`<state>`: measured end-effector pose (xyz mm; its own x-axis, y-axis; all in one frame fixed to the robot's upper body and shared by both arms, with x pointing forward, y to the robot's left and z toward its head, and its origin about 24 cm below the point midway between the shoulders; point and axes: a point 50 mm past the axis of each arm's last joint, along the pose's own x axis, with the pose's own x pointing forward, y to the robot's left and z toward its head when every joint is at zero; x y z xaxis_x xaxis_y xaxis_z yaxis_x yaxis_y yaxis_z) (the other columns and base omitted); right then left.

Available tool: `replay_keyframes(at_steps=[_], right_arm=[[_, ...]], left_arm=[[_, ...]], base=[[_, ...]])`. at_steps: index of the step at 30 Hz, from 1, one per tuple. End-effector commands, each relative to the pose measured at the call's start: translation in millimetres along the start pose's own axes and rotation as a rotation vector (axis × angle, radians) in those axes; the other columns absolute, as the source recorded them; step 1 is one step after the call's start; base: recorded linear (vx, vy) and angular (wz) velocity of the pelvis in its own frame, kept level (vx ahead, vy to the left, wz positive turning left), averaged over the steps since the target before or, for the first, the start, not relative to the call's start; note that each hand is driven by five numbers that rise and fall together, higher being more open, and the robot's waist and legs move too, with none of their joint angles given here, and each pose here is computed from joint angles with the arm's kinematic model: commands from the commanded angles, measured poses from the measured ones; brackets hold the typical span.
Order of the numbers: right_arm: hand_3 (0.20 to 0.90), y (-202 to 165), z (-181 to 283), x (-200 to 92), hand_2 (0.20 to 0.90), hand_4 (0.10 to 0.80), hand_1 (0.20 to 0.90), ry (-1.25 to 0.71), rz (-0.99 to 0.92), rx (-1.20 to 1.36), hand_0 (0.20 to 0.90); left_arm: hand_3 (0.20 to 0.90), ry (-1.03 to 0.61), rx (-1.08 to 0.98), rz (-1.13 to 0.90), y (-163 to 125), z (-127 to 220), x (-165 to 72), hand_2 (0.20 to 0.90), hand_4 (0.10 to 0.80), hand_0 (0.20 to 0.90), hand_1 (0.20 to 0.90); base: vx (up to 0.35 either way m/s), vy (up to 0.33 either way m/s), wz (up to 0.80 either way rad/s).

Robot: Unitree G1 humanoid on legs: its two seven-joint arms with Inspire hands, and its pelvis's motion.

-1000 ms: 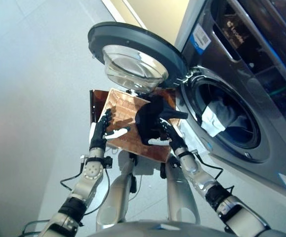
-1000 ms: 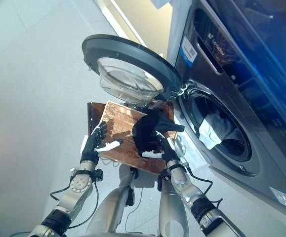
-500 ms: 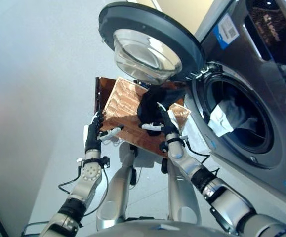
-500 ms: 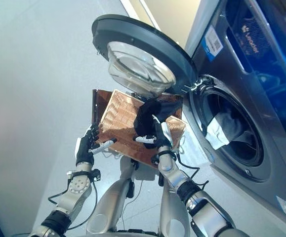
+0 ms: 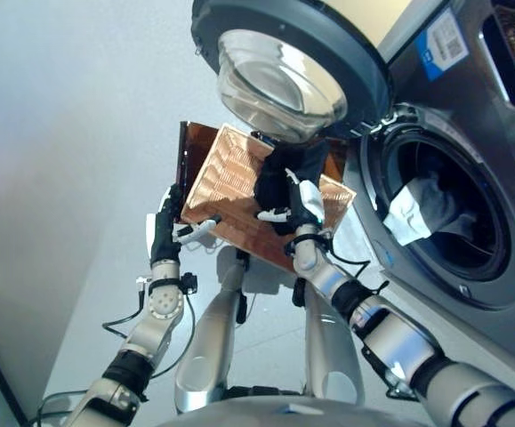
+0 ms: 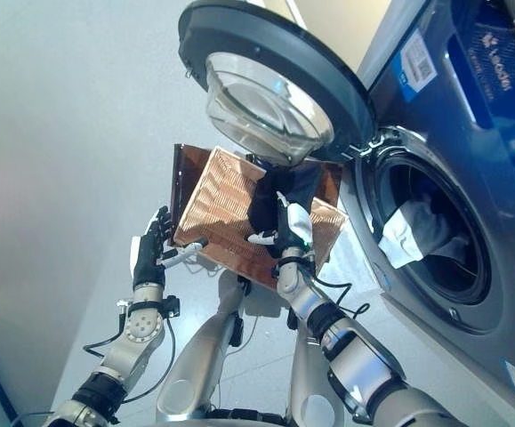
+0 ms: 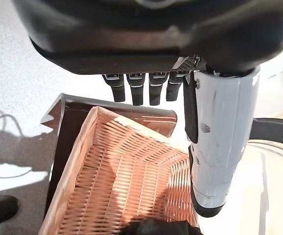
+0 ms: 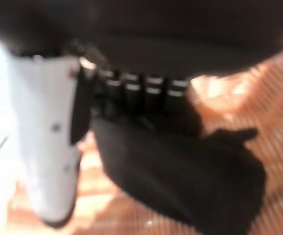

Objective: Pick up the clothes and place them into the washing machine

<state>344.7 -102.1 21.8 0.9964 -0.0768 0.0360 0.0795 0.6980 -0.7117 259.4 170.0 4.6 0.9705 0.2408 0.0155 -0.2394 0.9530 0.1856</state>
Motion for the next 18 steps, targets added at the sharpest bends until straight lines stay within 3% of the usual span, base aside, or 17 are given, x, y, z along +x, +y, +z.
replay_keyframes(at_steps=[1, 11, 18], right_arm=[[0.900, 7.0, 58.1, 9.8, 0.900, 0.800, 0.900, -0.186, -0.030, -0.024, 0.900], [0.900, -15.9, 47.3, 36.7, 0.900, 0.800, 0.900, -0.135, -0.025, -0.501, 0.900], [0.900, -31.1, 46.8, 45.5, 0.900, 0.800, 0.900, -0.125, -0.042, -0.554, 0.900]], left_arm=[[0.900, -0.186, 0.027, 0.026, 16.9, 30.6, 2.3, 0.900, 0.800, 0.900, 0.900], [0.900, -0.202, 0.033, -0.051, 15.2, 36.3, -0.4, 0.900, 0.800, 0.900, 0.900], [0.900, -0.209, 0.048, -0.091, 14.8, 37.7, -1.4, 0.900, 0.800, 0.900, 0.900]], base=[[-0.019, 0.011, 0.03], [-0.003, 0.001, 0.03], [0.000, 0.000, 0.00]])
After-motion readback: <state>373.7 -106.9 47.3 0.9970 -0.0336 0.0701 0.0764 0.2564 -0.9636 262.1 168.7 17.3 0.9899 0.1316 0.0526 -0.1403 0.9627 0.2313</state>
